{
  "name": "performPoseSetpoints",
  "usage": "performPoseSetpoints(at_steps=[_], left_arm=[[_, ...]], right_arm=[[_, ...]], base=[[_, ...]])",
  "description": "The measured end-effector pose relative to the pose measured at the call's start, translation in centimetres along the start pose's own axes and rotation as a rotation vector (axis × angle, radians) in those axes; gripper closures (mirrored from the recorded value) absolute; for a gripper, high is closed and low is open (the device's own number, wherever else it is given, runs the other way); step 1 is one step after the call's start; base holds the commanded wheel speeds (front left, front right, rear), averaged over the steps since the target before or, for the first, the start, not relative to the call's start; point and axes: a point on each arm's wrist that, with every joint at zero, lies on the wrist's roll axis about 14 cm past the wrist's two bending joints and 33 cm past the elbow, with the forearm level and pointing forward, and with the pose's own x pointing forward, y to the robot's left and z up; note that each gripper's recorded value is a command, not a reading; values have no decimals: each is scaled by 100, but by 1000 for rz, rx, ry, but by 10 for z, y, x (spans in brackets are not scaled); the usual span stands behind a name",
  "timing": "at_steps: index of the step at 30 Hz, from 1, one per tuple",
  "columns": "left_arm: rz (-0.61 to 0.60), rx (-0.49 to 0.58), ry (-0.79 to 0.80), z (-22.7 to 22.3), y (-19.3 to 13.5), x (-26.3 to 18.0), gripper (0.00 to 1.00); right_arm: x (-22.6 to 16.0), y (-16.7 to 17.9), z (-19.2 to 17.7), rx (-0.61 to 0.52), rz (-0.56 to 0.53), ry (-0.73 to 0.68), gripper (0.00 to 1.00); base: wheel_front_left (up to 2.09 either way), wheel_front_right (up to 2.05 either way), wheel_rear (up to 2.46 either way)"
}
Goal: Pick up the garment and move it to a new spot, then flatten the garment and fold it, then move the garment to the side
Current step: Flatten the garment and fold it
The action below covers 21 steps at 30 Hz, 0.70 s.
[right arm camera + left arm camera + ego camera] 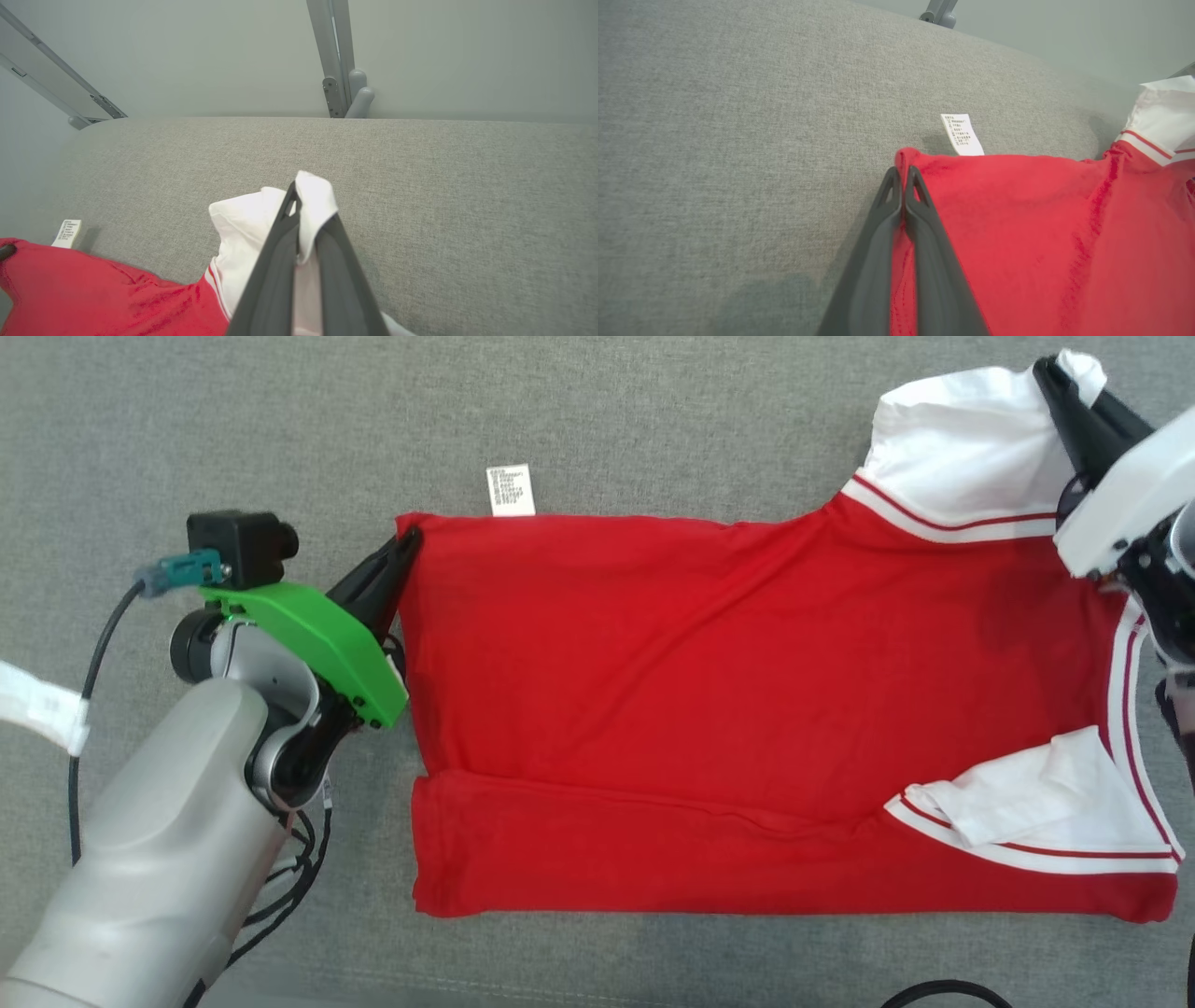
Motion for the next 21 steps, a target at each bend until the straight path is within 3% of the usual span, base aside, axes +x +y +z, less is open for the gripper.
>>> performPoseSetpoints(at_steps=[12, 21], left_arm=[[-86, -16, -131, -1, -32, -47, 100], [-114, -99, -146, -39, -51, -73, 100]], right_arm=[[-106, 21, -16, 126, -2, -88, 100], [-160, 9, -53, 239, -115, -74, 100]], base=[[0, 0, 0], [0, 0, 0]])
